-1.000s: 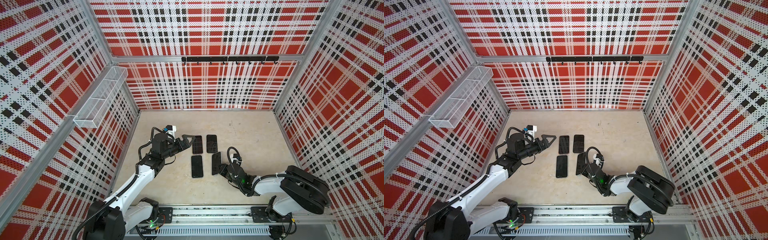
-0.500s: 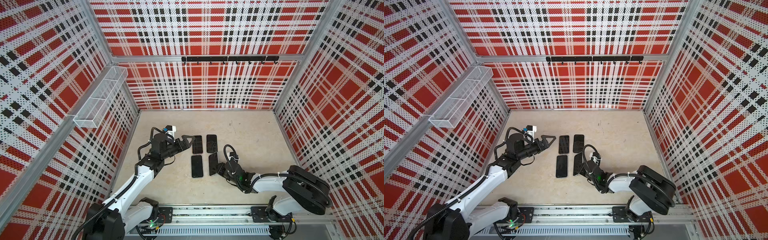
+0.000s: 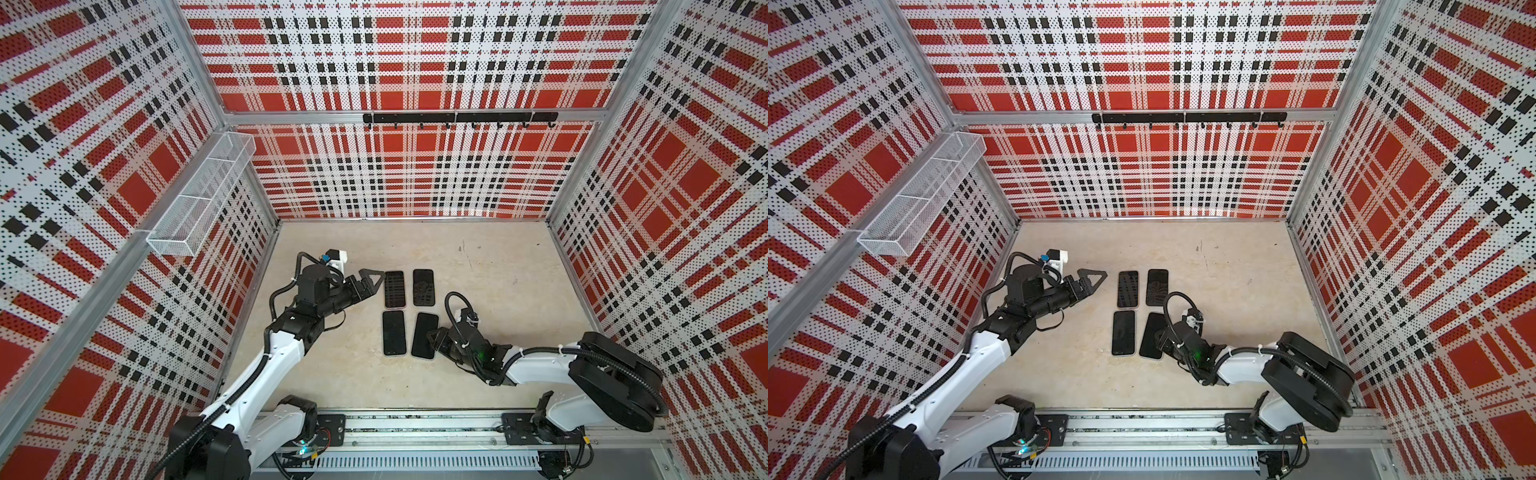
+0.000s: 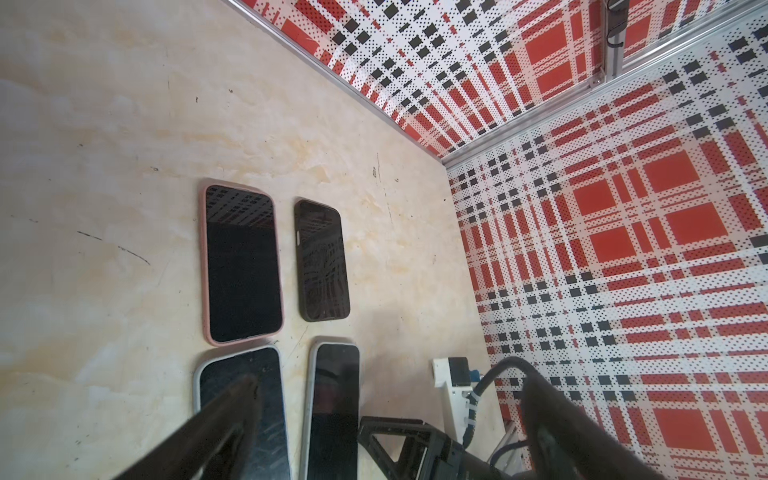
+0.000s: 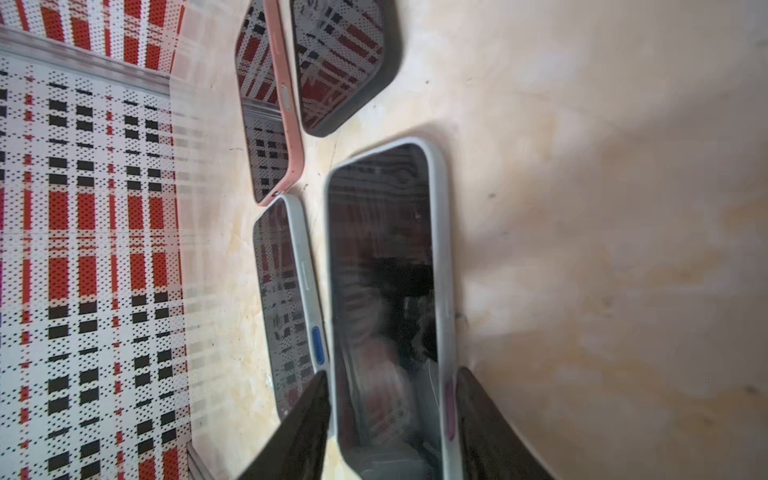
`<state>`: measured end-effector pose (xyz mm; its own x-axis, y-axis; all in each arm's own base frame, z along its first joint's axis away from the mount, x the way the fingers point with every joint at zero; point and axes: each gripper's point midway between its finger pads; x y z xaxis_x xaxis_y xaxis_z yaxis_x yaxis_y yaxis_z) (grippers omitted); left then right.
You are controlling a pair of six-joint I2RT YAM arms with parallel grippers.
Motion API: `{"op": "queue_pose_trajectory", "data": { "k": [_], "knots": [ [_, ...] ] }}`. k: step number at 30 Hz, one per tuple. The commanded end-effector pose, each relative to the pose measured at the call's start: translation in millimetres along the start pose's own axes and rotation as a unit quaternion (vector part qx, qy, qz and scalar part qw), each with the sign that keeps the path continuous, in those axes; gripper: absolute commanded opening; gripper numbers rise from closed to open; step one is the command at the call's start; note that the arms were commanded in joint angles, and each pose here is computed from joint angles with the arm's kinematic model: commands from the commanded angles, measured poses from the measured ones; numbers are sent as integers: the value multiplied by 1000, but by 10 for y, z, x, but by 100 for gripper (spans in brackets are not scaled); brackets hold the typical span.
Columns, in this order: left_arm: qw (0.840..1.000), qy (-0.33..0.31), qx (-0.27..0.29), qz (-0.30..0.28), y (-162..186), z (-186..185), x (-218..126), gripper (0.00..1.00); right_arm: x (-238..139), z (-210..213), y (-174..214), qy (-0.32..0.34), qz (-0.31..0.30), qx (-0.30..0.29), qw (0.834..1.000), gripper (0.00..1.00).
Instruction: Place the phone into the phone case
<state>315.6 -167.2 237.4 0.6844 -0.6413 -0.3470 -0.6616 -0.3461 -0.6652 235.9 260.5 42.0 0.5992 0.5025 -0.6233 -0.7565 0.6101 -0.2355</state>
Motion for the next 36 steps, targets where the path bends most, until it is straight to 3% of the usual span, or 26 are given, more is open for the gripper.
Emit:
{"op": "queue_pose_trajectory", "data": {
  "k": [1,5,10,12,15,17,19,21,23,26,29,32,36],
  "knots": [
    [997,-56,41,-17,-202,39,-164,100,-203,75,-244,-1,-57,-8,998,56],
    [973,-211,88,-27,-408,385,-472,100,-699,239,-674,41,-145,-99,984,66],
    [911,-387,122,-73,-748,851,-950,99,-1499,519,-1404,91,-271,-241,927,73],
    [897,-414,132,-87,-803,1021,-1003,99,-1774,533,-1687,105,-323,-280,898,74],
    [898,-405,128,-119,-768,1263,-947,99,-2079,396,-2017,136,-398,-318,850,73],
    [893,-400,137,-153,-707,1416,-912,99,-2195,205,-2179,156,-444,-323,821,72],
    [881,-405,159,-185,-642,1544,-909,100,-2227,-28,-2293,170,-477,-311,804,73],
    [859,-419,210,-204,-604,1653,-913,99,-2178,-278,-2384,173,-496,-300,796,73],
    [837,-449,242,-195,-577,1791,-916,99,-2102,-560,-2463,196,-494,-283,799,74],
    [842,-441,254,-180,-548,1913,-791,99,-1964,-834,-2576,219,-479,-272,805,76],
    [838,-433,252,-217,-553,2029,-714,99,-1811,-888,-2674,188,-486,-259,813,77],
    [844,-412,280,-200,-521,2121,-495,99,-1575,-745,-2784,168,-471,-297,813,77],
    [854,-379,288,-208,-420,2255,-340,100,-1298,-572,-2899,135,-466,-354,800,78]
  ]
}}
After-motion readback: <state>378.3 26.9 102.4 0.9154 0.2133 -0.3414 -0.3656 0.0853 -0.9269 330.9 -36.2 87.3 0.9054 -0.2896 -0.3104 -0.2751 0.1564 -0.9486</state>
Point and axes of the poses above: each gripper's point midway between its finger pads, its own x axis out along the fingers, its own z axis along the line the jaws close on, y = z × x, and after that the axes turned 8 degrees about x, right-handed
